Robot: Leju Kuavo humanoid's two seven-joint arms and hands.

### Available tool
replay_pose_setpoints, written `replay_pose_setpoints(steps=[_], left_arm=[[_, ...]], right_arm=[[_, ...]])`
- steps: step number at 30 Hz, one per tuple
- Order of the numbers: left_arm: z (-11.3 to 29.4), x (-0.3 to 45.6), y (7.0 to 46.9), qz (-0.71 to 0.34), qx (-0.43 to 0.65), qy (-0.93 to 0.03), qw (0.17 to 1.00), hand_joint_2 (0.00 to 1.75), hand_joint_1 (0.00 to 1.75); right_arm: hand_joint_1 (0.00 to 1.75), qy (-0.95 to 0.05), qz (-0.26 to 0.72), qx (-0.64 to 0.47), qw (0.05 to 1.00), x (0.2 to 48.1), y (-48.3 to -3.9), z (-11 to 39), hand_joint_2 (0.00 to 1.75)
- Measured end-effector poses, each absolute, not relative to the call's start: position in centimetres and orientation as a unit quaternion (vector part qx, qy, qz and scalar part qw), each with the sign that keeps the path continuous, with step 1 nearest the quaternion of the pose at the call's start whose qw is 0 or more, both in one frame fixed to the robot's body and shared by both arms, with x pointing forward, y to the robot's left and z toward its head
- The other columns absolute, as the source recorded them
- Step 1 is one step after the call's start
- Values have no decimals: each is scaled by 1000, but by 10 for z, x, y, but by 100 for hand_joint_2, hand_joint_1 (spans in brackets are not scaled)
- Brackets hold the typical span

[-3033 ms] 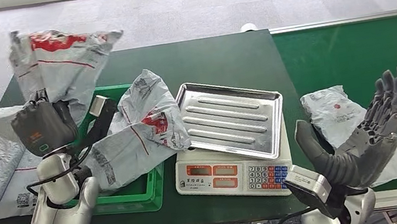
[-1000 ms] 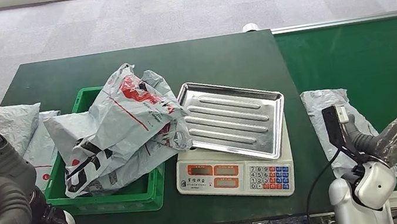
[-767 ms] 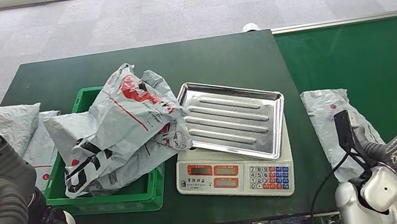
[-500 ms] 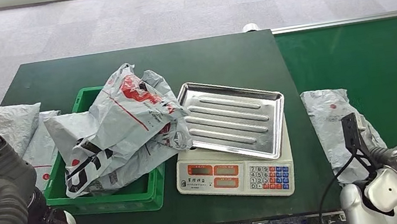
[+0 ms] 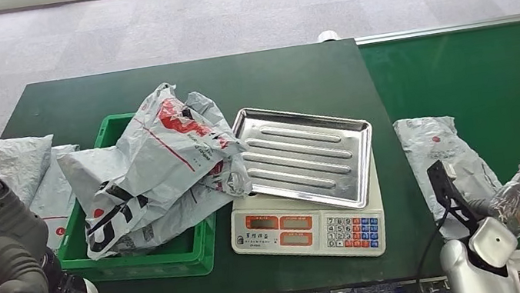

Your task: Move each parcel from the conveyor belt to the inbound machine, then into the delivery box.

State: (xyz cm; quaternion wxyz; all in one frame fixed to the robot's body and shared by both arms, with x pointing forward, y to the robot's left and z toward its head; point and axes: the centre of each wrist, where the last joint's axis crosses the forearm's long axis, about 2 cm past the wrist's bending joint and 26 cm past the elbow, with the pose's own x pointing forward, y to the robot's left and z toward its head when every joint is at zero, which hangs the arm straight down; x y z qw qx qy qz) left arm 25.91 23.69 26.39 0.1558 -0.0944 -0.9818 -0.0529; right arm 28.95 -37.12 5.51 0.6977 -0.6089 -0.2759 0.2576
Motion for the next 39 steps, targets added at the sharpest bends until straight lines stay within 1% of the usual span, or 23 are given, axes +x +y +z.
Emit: replay_pose_setpoints(steps=[10,22,23,26,27,33,39], left_arm=[[263,260,237,-55,-85,-982,158,175,0],[262,262,237,-62,-83,-981,162,175,0],[262,263,236,-65,-83,-981,162,175,0],[264,266,236,-75,-80,-981,161,175,0],[264,267,236,-78,-78,-981,160,175,0],[263,272,235,-89,-69,-980,165,175,0],[263,271,234,-93,-64,-980,166,175,0]], right_arm=[[0,-239,304,-528,756,282,-361,12,175],[0,-218,317,-493,780,282,-356,0,175],[8,-215,320,-488,783,283,-355,-1,175],[139,-206,332,-468,792,285,-351,-4,175],[175,-203,337,-461,795,286,-349,-5,175],[175,-196,348,-442,803,289,-344,-7,175],[175,-201,342,-455,798,292,-345,-5,175]])
